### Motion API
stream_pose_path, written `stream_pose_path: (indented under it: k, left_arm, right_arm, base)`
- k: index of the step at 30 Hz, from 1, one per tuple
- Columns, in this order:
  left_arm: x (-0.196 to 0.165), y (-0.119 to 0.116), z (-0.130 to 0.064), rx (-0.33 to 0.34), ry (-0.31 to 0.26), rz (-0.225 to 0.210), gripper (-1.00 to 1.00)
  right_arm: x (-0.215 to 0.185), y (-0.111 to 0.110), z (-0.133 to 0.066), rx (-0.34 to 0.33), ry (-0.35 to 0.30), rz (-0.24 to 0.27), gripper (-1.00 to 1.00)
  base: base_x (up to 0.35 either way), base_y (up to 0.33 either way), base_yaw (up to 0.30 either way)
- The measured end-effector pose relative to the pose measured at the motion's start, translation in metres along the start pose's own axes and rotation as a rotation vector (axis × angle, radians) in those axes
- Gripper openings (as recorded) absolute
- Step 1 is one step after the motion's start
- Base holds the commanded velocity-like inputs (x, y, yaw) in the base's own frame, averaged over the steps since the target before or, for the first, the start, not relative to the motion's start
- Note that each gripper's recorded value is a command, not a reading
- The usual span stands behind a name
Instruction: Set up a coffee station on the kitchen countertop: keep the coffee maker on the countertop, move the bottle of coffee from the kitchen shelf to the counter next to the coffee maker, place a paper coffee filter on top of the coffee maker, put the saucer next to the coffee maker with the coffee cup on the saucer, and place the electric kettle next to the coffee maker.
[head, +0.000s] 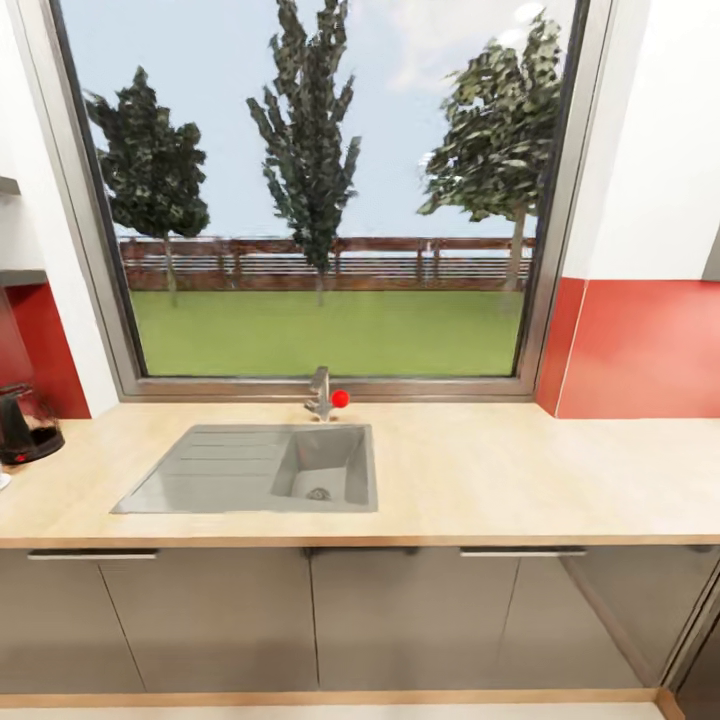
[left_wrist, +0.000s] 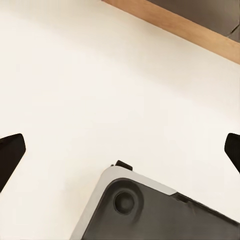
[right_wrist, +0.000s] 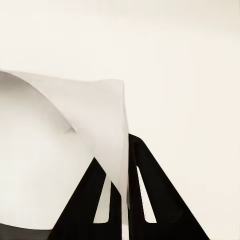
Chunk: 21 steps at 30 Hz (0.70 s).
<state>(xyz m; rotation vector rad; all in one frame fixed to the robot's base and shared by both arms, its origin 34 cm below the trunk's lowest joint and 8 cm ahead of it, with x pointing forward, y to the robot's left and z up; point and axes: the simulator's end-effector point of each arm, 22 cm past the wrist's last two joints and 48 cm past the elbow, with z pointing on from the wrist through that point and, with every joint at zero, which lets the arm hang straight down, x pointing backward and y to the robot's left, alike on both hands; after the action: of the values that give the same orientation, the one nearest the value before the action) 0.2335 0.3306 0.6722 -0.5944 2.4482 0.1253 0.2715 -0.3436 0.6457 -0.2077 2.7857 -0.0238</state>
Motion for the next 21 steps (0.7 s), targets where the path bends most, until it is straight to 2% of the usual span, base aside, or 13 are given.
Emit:
stream_pose_path:
  k: [7,21]
  left_arm:
    - [0.0004,-0.001,0.0,0.002,0.001,0.0,1.0]
    - [0.0008,-0.0018,-0.0001,0.004,0.002,0.001,1.0]
  right_arm:
    - [0.0,0.0,0.0001,0.0,0.0,0.0,-1.0]
    - [-0.0002,0.001,0.0003,-0.001,0.0,0.0,-1.0]
  base:
    - [0.141,0.311,0.0]
    - [0.014,0.336,0.0]
